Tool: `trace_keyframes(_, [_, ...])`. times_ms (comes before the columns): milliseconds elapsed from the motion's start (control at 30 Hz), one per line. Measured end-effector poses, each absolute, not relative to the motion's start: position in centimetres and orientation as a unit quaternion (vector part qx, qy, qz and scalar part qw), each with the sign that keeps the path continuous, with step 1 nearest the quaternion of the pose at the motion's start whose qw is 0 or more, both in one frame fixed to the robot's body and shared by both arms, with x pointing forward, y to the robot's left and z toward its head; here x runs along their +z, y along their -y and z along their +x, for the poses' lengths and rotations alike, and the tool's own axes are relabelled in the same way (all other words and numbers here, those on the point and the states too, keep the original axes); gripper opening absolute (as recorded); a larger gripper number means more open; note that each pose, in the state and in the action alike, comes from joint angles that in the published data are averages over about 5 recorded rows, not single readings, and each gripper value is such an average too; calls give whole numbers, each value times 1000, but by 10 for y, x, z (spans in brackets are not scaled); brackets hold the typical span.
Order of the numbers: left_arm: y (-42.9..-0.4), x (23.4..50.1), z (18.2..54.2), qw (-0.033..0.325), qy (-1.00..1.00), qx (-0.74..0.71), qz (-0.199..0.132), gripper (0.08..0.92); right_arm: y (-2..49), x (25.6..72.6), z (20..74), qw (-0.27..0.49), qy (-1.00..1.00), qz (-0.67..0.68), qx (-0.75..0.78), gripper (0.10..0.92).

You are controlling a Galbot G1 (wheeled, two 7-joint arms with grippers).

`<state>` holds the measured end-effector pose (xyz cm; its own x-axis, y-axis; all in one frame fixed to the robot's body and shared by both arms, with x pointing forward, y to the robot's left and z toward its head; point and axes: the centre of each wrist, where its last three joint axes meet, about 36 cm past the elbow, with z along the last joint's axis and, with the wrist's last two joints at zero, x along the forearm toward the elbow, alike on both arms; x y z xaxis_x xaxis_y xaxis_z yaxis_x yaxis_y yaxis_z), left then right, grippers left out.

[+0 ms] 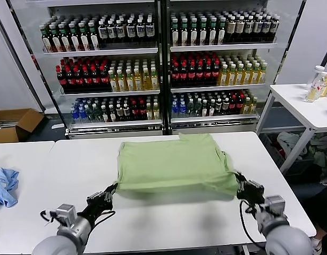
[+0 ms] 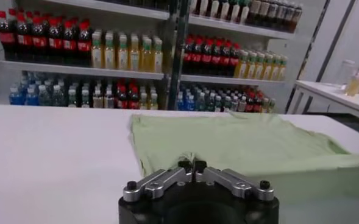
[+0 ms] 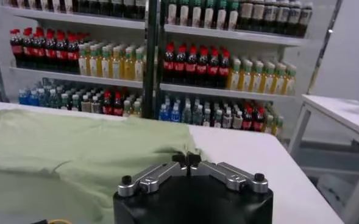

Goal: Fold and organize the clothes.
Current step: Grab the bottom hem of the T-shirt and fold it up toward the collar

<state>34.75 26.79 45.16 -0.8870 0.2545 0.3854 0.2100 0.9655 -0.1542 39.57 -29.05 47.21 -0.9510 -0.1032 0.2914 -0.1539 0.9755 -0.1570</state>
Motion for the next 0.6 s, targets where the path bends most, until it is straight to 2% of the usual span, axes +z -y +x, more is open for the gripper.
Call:
trace_keyframes(300, [-266, 426, 395, 206, 971, 39, -114, 83, 282, 465, 448, 142, 981, 72, 115, 111])
trace_keyframes(433, [-266, 417, 408, 209, 972, 31, -106, 133, 277, 463, 457, 146, 979, 76, 122, 189])
trace_keyframes(600, [-265, 412, 414, 203, 974, 24, -95, 280, 273, 459, 458, 150, 978, 80, 122, 336])
